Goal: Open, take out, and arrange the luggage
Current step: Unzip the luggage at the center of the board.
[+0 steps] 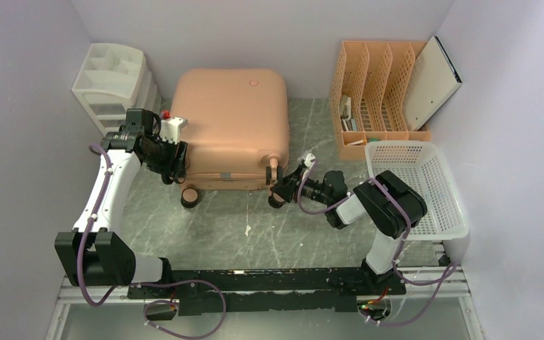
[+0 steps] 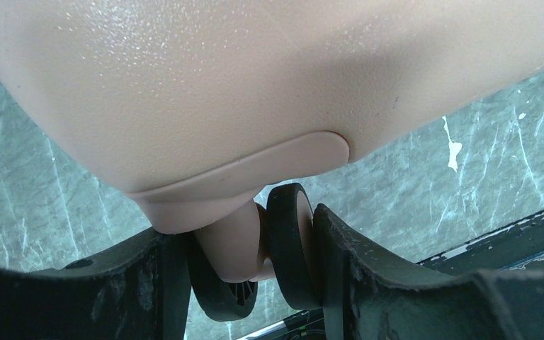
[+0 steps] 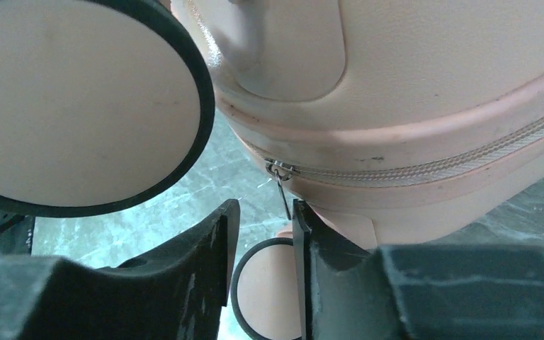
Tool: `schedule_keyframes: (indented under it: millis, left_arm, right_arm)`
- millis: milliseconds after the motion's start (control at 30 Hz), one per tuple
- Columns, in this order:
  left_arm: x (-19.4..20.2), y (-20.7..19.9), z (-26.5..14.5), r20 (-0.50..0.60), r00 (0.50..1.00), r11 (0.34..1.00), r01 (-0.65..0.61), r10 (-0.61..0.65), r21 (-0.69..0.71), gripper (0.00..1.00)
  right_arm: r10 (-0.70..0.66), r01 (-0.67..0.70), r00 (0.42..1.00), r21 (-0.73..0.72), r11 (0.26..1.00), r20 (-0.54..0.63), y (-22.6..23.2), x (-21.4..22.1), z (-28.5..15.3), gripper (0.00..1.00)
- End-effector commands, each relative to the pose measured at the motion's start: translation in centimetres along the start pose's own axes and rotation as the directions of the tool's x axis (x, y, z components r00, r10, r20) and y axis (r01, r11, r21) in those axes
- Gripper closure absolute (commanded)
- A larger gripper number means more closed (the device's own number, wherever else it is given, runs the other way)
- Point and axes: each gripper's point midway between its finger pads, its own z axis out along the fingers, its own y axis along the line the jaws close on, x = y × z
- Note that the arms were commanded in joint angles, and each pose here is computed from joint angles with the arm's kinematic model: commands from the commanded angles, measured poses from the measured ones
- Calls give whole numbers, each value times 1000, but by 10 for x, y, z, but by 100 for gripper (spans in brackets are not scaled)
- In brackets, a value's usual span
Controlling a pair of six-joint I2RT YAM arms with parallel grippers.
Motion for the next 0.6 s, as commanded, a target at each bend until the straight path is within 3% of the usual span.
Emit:
schedule_keyframes:
  millis: [0,167,333,567]
  left_arm:
    - [-57,-37,-28,263,955,978,-174,139,117,95]
    - [-56,-36,-29,262,955,979,-174,140,110,95]
    - [-54,-34,-28,260,956,980,-169,138,101,95]
    - [-53,-34,-28,256,956,980,-171,141,100,95]
  right_arm:
    - [-111,104,986,59,993,127,-9,-45,7,64]
    - [-117,106,983,86,991,142,-13,-53,7,67]
    - [-119,110,982,70,991,149,-14,-60,11,77]
    - [-99,100,980,4,995,174,-6,-65,17,100]
